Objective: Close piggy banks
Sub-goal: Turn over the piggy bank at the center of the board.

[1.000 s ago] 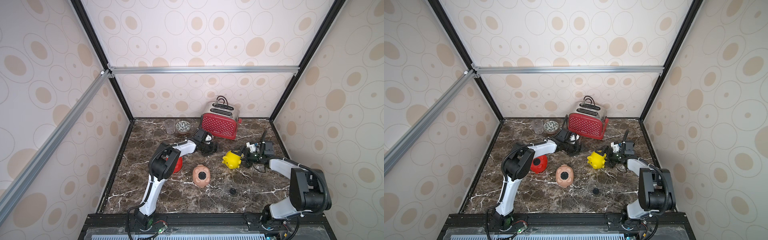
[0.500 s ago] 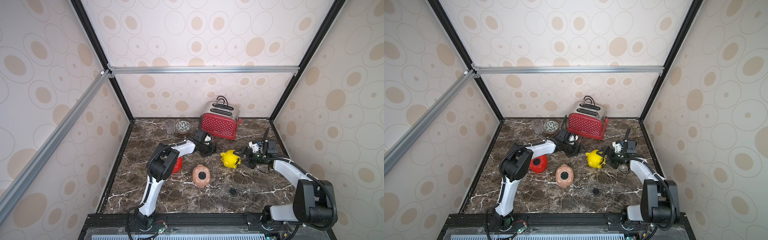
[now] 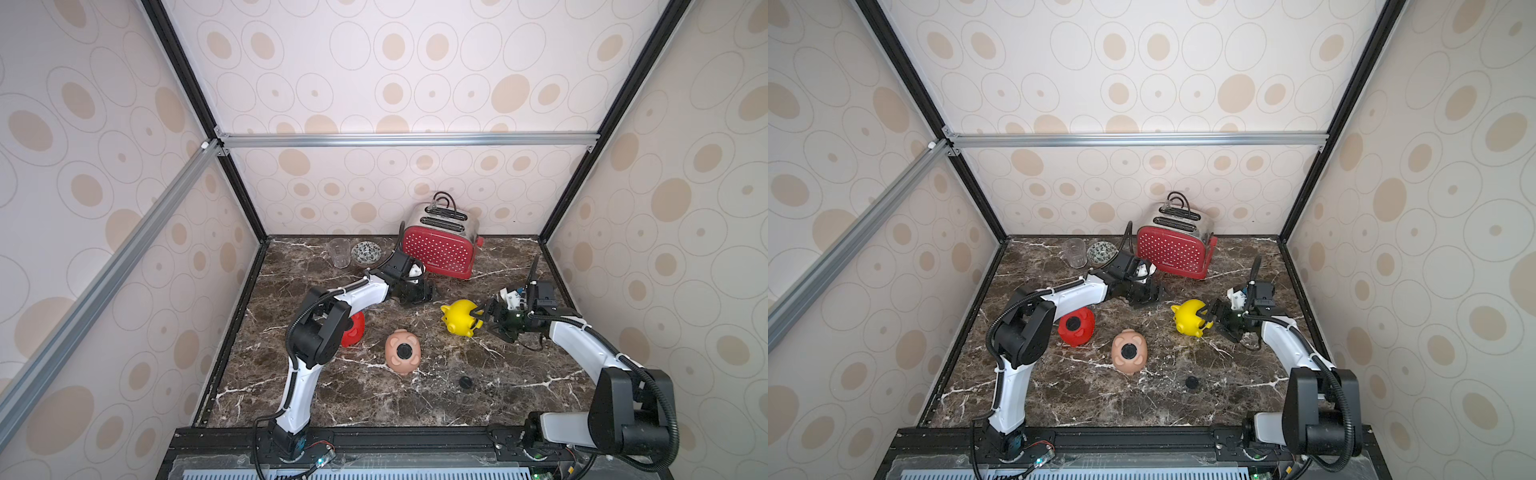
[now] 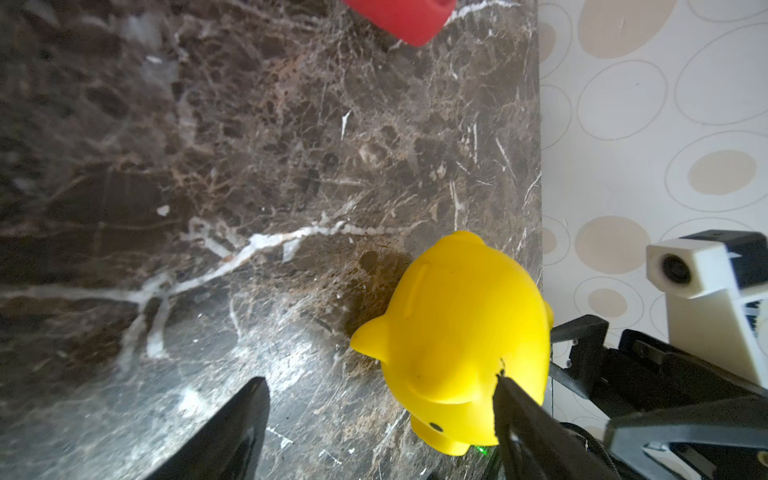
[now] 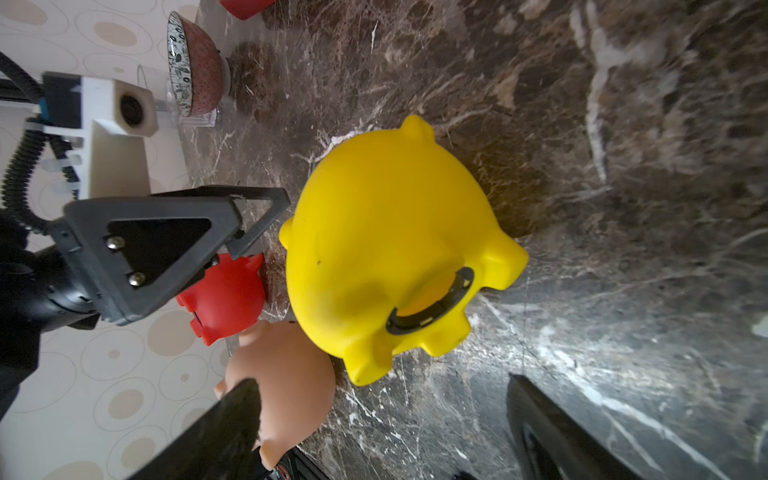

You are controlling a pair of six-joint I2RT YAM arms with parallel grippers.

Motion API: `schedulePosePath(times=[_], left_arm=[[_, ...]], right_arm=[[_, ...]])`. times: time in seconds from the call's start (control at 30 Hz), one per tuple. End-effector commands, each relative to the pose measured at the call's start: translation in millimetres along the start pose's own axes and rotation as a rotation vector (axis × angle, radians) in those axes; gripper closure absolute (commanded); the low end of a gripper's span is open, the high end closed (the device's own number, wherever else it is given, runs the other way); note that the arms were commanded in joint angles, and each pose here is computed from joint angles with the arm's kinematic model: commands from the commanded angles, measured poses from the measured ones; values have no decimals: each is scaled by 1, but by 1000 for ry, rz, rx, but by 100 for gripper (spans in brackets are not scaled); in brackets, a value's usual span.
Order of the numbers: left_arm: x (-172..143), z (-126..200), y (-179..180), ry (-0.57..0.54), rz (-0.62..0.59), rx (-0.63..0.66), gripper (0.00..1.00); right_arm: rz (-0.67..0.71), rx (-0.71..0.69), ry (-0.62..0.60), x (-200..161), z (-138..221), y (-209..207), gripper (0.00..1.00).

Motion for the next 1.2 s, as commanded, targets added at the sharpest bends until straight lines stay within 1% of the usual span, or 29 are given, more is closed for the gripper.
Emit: schedulePosePath(times=[0.0, 0.17, 0.23, 0.27, 0.3, 0.4, 0.57, 0.7, 0.97, 1.17], left_arm=[[16, 14, -22, -29, -67, -39, 17], [20, 5, -28, -13, -77, -68, 17], [20, -1, -34, 5, -93, -78, 17], [20, -4, -37, 15, -101, -80, 17], [19, -7, -39, 26, -109, -83, 17], [17, -15, -42, 46, -119, -85, 17], [14, -24, -36, 81, -125, -65, 15], [14, -30, -33, 96, -123, -66, 15], [9, -37, -27, 115, -120, -72, 14], [7, -42, -28, 125, -123, -79, 14]], right_arm=[[13, -50, -12, 1, 3, -1, 8], [11, -59, -35, 3, 4, -2, 8], [-10, -57, -45, 5, 4, -3, 5], [-26, -42, -46, 7, 4, -4, 1], [-42, -15, -50, 9, 3, -4, 0], [-77, 94, -55, 13, 2, -5, 0], [-118, 153, -41, 17, -5, -13, 0], [-141, 204, -54, 22, -11, -19, 0], [-167, 222, -68, 28, -23, -33, 0], [-175, 262, -69, 32, -33, -40, 0]])
Point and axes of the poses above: each gripper's point midway between its finger pads, its own z axis back along the fingers, its own y axis along the line the jaws close on, x = y × z, the point moved 8 cm from there along z, back along the fingers, and after that the axes turned 13 degrees about -z, right-handed, at the moved point
